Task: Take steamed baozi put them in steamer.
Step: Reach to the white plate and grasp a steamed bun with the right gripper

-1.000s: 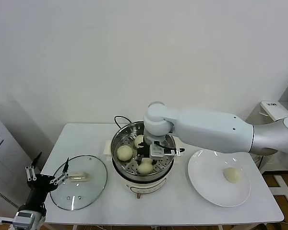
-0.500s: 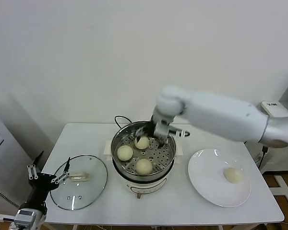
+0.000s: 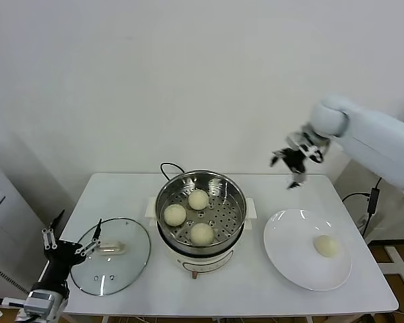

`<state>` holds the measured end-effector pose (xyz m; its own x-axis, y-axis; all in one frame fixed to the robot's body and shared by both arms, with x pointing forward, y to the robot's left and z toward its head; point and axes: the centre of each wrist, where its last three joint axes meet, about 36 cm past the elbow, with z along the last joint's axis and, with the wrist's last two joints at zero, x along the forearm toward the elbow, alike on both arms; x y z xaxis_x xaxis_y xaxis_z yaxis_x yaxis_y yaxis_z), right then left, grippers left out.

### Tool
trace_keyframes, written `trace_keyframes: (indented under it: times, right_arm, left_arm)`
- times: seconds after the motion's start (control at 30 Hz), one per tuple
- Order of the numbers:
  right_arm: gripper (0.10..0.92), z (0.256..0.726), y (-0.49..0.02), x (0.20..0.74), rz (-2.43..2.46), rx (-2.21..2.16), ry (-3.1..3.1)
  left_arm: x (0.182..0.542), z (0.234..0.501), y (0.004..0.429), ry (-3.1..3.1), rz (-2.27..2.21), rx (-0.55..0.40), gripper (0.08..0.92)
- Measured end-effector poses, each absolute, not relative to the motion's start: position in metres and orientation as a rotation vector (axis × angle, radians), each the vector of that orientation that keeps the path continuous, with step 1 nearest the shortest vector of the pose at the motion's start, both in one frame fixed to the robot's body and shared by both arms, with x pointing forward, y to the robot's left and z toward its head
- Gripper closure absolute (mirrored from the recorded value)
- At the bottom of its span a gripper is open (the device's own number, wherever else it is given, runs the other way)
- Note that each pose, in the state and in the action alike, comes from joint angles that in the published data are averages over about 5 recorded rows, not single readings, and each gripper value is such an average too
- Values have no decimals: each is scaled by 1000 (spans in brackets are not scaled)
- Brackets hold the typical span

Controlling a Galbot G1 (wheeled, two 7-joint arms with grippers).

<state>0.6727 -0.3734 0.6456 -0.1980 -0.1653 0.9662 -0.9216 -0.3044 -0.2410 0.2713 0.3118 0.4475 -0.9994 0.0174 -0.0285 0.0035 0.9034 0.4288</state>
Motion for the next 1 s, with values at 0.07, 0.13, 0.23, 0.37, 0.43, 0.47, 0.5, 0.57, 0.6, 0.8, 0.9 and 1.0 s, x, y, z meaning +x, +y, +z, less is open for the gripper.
trace_keyframes:
  times: [0.07,0.13,0.23,0.37,0.43,0.47,0.5,0.57,0.6,0.8,0.9,1.0]
  right_arm:
    - [200,624,-393,665,1518,1414,-1311]
    - [200,604,-409,657,1480,1393,-1312]
    - [200,576,-428,645,1429,1365,-1310]
    - [200,545,-448,630,1378,1335,-1295]
    - [200,532,-455,624,1357,1324,-1287]
    - [200,526,-458,621,1346,1318,-1284]
    - [200,520,-461,618,1335,1312,-1281]
    - [200,509,-466,612,1317,1304,-1275]
    - [200,504,-468,610,1309,1301,-1272]
    - [200,485,-477,600,1294,1279,-1253]
    - [206,479,-478,599,1301,1270,-1249]
    - [241,474,-477,598,1310,1264,-1246]
  left_arm:
    - [270,447,312,3036,690,20,177]
    - [269,447,312,3036,699,24,177]
    - [268,447,313,3037,709,29,177]
    - [267,446,312,3040,715,32,177]
    - [267,446,311,3042,717,33,177]
    - [266,445,310,3043,717,33,177]
    - [266,445,310,3045,718,32,177]
    - [265,444,310,3047,719,32,177]
    - [265,444,310,3048,720,31,177]
    - [264,444,311,3050,728,30,177]
    - [263,444,311,3052,729,30,177]
    - [262,443,311,3054,729,31,177]
